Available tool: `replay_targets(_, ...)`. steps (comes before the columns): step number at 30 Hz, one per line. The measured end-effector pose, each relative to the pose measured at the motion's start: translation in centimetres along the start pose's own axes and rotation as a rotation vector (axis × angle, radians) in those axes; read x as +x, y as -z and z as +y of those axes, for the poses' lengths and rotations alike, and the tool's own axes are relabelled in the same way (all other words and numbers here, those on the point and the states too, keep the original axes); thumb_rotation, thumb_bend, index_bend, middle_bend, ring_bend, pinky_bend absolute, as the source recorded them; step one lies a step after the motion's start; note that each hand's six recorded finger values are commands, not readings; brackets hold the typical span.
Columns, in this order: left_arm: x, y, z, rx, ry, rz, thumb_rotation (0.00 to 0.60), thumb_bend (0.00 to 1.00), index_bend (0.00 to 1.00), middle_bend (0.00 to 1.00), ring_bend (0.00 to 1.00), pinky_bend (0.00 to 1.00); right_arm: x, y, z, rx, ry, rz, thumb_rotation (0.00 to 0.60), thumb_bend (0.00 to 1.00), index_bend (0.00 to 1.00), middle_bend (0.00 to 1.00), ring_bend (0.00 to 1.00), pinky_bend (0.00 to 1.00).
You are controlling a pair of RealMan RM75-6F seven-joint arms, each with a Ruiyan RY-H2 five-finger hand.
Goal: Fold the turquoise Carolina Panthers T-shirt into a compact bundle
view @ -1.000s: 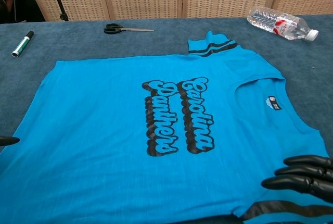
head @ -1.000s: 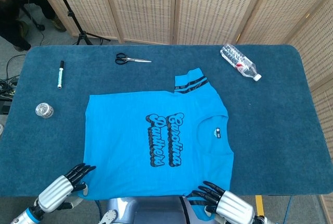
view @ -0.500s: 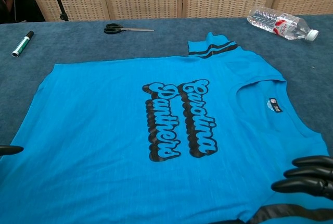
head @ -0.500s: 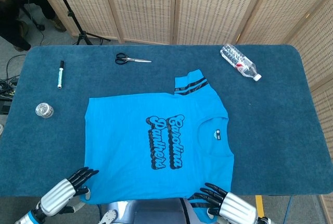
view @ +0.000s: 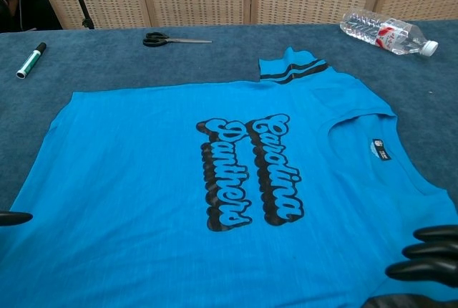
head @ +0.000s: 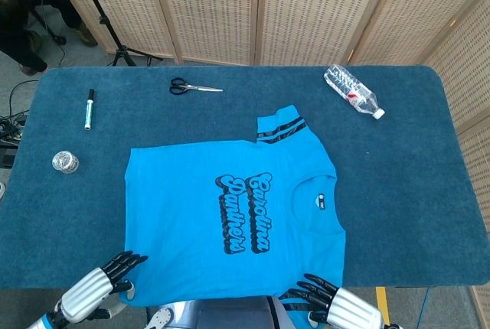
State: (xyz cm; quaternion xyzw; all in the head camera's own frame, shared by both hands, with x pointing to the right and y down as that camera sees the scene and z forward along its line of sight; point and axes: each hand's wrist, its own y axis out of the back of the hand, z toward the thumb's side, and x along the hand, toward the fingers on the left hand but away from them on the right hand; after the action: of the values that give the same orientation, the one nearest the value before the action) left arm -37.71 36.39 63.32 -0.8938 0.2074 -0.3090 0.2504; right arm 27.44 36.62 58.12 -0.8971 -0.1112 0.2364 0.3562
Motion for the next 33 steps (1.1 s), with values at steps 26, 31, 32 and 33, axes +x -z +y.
replay_targets(26, 1.1, 0.5, 3.2, -0.004, -0.13, 0.061, 0.6, 0.48, 0.82, 0.0, 0.0, 0.0, -2.0, 2.1, 3.4, -0.059, 0.121, -0.075, 0.6, 0.61, 0.66, 0.08, 0.0, 0.0)
replay_targets(31, 2.0, 1.2, 4.7, 0.0, -0.166, 0.096, 0.6, 0.48, 0.82, 0.0, 0.0, 0.0, -2.8, 3.2, 4.5, -0.077, 0.15, -0.109, 0.6, 0.61, 0.66, 0.08, 0.0, 0.0)
replay_targets(32, 2.2, 1.3, 5.0, 0.004, -0.174, 0.101, 0.6, 0.48, 0.82, 0.0, 0.0, 0.0, -3.0, 3.5, 4.7, -0.083, 0.154, -0.117, 0.6, 0.61, 0.66, 0.08, 0.0, 0.0)
replay_targets(33, 2.4, 1.5, 5.3, 0.006, -0.181, 0.108, 0.6, 0.48, 0.82, 0.0, 0.0, 0.0, -3.3, 4.0, 5.0, -0.087, 0.163, -0.129, 0.6, 0.61, 0.66, 0.08, 0.0, 0.0)
